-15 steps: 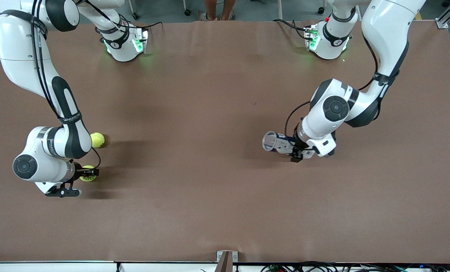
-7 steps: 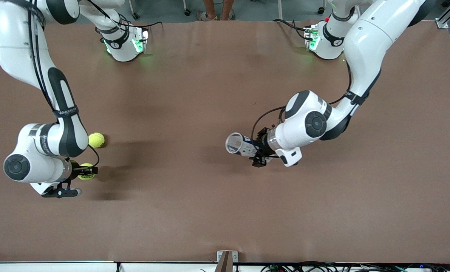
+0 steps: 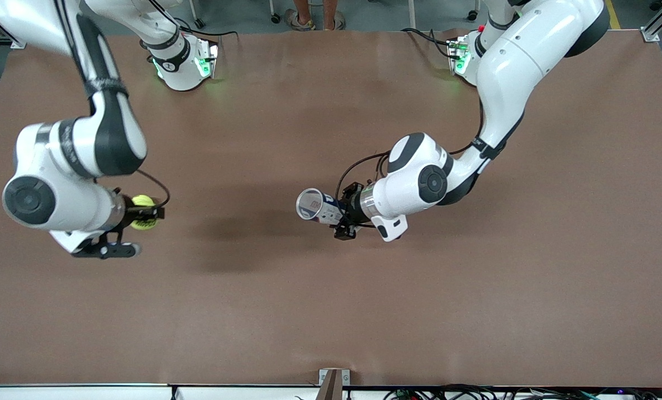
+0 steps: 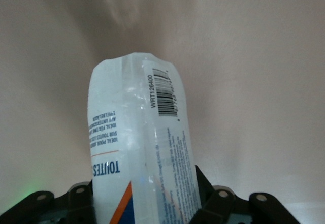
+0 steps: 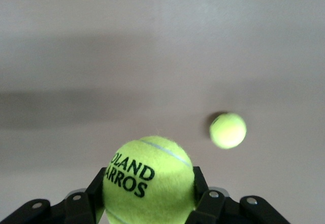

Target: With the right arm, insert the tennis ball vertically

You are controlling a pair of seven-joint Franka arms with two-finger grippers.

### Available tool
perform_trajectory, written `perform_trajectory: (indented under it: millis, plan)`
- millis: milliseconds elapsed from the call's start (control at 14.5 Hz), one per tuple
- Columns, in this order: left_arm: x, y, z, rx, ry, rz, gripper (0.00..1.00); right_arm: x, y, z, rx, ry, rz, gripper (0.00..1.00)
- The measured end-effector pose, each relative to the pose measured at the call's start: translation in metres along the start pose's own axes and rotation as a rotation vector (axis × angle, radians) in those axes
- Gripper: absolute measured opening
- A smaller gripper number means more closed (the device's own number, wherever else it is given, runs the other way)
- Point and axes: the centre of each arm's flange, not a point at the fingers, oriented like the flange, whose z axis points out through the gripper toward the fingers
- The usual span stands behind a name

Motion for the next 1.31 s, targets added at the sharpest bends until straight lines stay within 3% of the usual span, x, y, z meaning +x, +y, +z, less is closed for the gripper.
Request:
perform_trajectory:
  millis: [138, 344, 550, 757, 1101, 1307]
  plan:
    - [-0.003, 0.001, 0.017, -0.014, -0.06, -0.018, 0.65, -0.026, -0.057, -0.017, -0.007, -0.001, 0.052, 0.68]
    - [-0.001, 0.004, 0.027, -0.023, -0.153, -0.042, 0.65, -0.054, -0.126, -0.031, 0.106, -0.031, 0.148, 0.68]
    - [0.002, 0.006, 0.027, -0.034, -0.264, -0.044, 0.63, -0.056, -0.14, -0.038, 0.201, -0.044, 0.2, 0.68]
    - [-0.001, 0.005, 0.029, -0.097, -0.338, -0.033, 0.63, -0.056, -0.156, -0.042, 0.238, -0.01, 0.239, 0.68]
    - [-0.022, -0.019, 0.064, -0.189, -0.373, -0.004, 0.63, -0.059, -0.177, -0.058, 0.274, 0.048, 0.24, 0.68]
    - [-0.021, -0.034, 0.093, -0.175, -0.359, 0.007, 0.63, -0.063, -0.195, -0.057, 0.277, 0.055, 0.243, 0.68]
